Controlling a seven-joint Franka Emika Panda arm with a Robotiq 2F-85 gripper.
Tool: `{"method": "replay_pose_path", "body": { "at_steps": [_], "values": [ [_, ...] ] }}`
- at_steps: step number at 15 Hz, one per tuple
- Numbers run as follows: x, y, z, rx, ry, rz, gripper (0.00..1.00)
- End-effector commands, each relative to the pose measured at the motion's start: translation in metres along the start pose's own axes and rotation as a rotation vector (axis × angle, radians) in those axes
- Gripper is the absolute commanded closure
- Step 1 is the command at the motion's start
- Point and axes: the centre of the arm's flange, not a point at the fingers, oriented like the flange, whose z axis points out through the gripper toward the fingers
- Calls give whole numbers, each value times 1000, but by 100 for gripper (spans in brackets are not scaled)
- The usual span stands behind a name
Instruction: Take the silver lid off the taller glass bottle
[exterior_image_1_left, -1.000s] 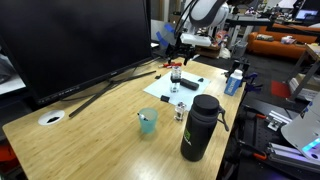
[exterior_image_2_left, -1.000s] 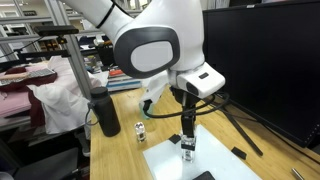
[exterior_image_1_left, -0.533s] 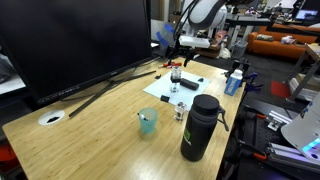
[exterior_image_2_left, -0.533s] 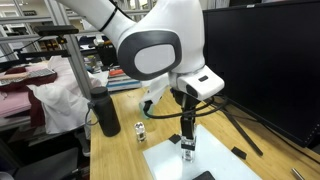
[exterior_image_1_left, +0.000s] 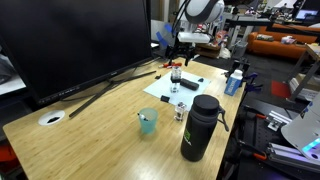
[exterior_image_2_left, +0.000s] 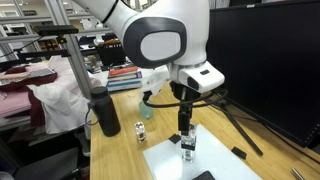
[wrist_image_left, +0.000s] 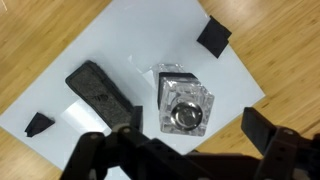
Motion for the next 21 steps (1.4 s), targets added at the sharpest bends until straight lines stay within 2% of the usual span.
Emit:
{"method": "replay_pose_path", "body": {
  "at_steps": [1, 4, 6, 7, 17, 19, 20, 21],
  "values": [
    [10, -8, -5, -23, -35, -16, 0],
    [12, -8, 0, -39, -59, -10, 1],
    [12, -7, 4, -44, -67, -9, 10],
    [13, -7, 6, -43, -67, -10, 29],
    [16, -10, 4, -39, -63, -10, 98],
    [17, -10, 4, -39, -68, -10, 97],
    [17, -10, 3, -39, -70, -10, 100],
    [16, -10, 4, -40, -72, -10, 98]
  ]
}}
